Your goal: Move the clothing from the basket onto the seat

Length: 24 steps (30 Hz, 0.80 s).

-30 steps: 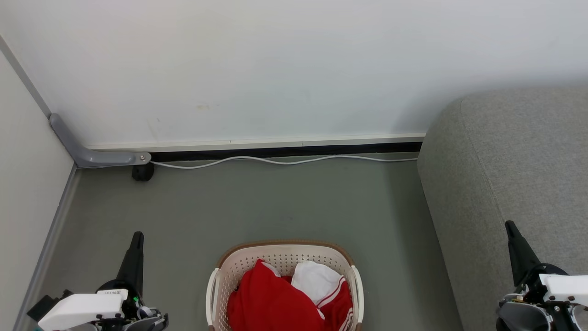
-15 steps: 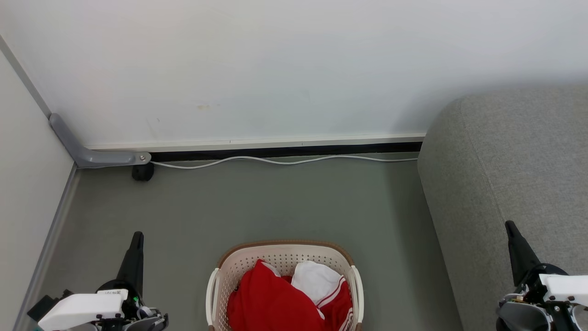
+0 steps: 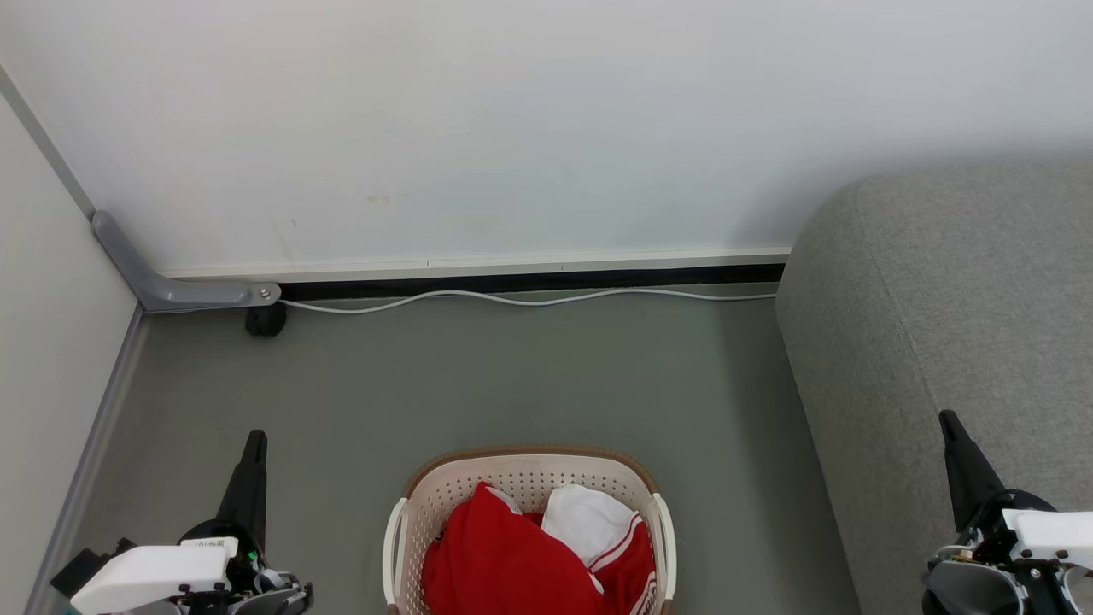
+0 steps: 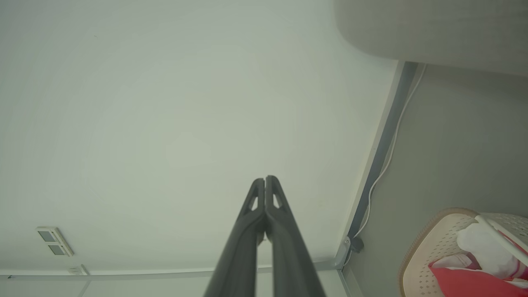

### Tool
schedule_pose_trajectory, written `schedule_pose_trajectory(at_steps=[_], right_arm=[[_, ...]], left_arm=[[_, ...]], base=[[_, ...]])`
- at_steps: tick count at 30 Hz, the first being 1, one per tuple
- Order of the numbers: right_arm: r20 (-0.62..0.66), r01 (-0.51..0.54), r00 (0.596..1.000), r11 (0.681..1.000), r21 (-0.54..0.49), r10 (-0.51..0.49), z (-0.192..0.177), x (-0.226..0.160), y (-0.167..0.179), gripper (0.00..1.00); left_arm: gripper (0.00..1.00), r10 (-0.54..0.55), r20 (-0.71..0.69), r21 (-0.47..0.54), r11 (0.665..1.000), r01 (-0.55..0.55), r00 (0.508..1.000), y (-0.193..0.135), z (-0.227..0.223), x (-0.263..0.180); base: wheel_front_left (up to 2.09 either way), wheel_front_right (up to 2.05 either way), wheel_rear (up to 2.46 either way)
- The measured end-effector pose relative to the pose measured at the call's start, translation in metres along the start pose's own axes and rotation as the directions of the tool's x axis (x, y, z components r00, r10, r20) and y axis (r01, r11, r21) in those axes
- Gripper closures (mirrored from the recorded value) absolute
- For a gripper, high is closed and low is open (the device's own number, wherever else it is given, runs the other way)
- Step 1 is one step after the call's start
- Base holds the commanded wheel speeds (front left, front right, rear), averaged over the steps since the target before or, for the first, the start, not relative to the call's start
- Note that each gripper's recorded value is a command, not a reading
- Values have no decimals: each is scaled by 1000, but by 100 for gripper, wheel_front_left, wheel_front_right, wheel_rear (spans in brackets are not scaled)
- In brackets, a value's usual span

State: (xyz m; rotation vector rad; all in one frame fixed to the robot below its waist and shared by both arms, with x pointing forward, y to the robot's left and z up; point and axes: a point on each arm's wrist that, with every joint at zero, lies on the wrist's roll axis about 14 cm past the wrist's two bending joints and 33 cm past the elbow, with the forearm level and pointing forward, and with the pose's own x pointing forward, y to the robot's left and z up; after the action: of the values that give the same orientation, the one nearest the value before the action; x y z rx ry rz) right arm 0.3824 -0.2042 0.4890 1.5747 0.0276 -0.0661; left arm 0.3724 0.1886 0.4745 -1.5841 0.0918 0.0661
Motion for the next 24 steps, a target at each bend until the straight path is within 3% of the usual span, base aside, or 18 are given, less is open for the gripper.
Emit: schedule_pose_trajectory(at_steps=[24], right_arm=[[0, 0, 1000, 1000, 0, 0, 0, 0, 0, 100]], left_arm=[[100, 0, 0, 0, 1000, 0, 1000, 0, 0, 0]], base=[[0, 0, 0]])
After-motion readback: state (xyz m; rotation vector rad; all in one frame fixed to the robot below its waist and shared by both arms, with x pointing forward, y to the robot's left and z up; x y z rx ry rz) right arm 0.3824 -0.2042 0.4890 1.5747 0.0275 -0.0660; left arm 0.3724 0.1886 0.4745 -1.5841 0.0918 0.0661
